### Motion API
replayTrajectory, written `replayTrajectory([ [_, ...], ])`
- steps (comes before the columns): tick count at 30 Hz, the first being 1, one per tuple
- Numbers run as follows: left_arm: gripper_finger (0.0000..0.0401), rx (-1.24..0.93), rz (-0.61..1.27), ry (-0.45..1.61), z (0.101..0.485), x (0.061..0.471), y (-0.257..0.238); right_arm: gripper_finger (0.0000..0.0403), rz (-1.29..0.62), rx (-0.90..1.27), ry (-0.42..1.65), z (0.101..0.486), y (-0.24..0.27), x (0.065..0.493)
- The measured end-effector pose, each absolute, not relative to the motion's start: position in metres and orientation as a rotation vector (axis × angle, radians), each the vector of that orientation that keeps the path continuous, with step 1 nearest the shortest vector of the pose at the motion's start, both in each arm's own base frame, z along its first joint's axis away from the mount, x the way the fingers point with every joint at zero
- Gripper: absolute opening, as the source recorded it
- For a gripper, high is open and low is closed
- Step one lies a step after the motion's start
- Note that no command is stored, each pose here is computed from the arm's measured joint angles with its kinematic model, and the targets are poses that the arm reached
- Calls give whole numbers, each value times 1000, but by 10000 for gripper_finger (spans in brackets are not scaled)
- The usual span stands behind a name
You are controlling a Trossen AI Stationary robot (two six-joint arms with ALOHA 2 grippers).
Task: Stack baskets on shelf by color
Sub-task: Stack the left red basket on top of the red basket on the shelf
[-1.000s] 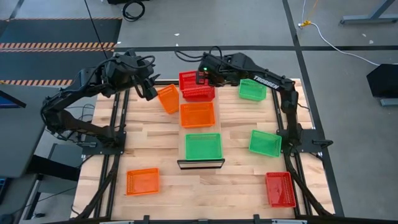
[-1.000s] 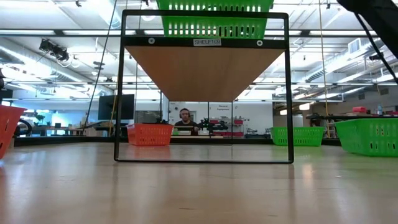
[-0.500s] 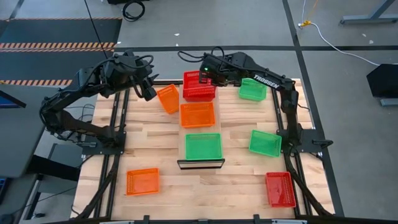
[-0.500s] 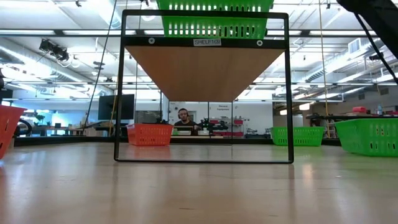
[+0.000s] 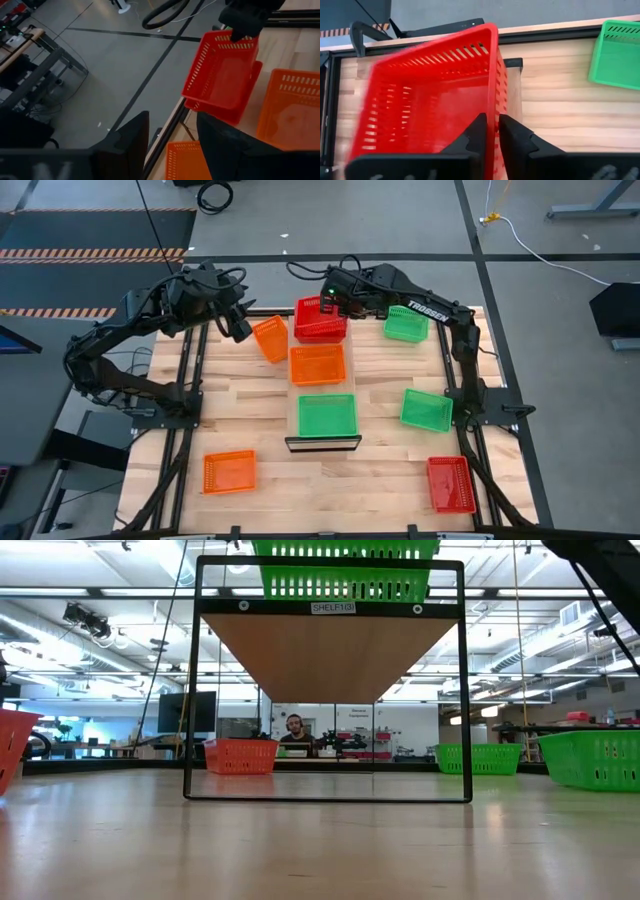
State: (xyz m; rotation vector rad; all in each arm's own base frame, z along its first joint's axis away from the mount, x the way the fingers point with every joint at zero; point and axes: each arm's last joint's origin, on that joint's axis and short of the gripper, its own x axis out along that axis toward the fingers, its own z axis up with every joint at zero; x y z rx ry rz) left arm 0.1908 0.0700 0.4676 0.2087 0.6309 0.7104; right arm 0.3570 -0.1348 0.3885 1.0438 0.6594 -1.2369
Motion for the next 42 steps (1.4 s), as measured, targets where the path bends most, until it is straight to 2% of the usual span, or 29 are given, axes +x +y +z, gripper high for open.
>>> replayTrajectory([
  [6,172,209,709,631,468,191,70,81,-1229,1047,651,389,-135,358],
  [11,172,209,708,632,467,191,70,84,-1199,1028,639,390,-136,361],
  [14,172,208,708,631,467,191,70,72,-1204,1022,638,390,-136,360],
  [20,172,208,709,631,467,191,70,15,-1209,1002,668,389,-135,358],
  [22,172,208,709,631,467,191,70,8,-1210,1004,685,387,-135,357],
  [32,172,208,707,636,467,191,70,93,-1196,1039,754,357,-134,370],
  [42,172,210,706,648,466,190,70,91,-1156,957,751,361,-134,370],
])
